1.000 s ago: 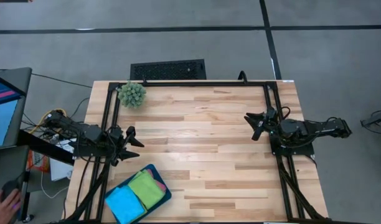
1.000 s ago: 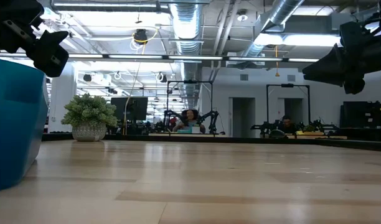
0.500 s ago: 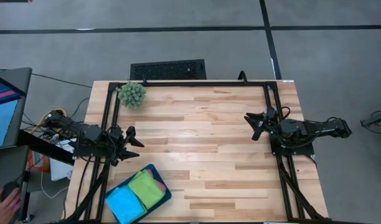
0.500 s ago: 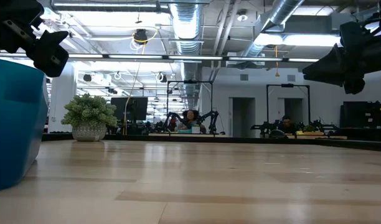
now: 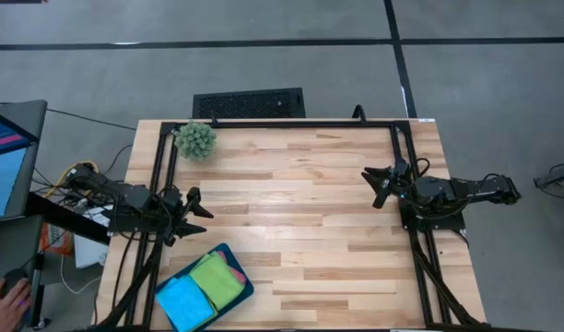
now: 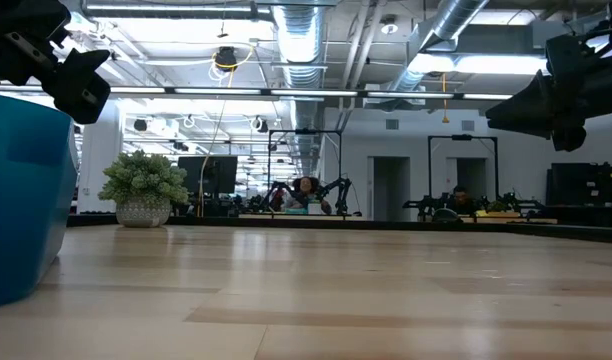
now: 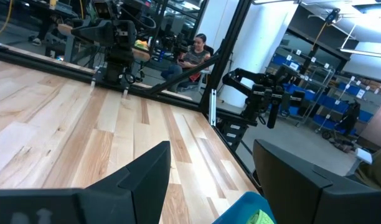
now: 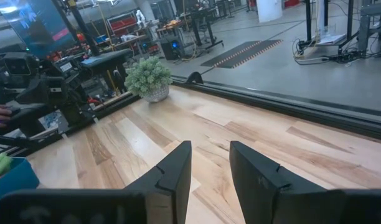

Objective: Fold microfiber towels
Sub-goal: Return to Home Position

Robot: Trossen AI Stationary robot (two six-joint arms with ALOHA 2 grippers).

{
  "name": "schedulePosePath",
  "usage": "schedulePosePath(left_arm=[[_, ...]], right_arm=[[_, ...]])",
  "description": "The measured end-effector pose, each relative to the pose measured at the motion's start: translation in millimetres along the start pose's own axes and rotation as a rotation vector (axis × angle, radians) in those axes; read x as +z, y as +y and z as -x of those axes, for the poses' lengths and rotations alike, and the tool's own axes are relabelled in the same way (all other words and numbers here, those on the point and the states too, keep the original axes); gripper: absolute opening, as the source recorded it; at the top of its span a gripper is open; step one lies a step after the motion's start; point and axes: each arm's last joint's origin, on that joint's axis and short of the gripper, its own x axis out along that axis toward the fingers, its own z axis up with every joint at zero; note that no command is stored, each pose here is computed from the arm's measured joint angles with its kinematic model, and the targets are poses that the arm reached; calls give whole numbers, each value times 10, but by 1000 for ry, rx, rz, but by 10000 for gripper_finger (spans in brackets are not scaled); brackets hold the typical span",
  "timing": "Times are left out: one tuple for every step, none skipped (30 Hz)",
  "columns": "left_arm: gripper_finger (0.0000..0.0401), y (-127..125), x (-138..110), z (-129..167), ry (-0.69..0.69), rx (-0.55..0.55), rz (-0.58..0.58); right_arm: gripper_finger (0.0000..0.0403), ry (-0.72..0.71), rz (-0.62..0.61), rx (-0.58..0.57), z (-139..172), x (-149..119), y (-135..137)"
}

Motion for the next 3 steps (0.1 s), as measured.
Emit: schedulePosePath(left_arm=[[221, 0, 1, 0, 0, 0, 0], [221, 0, 1, 0, -1, 0, 0], [221, 0, -1, 0, 0, 0, 0]], right_arm=[[134, 0, -1, 0, 0, 0, 0], [134, 0, -1, 0, 0, 0, 0], [134, 0, 0, 0, 0, 0, 0]])
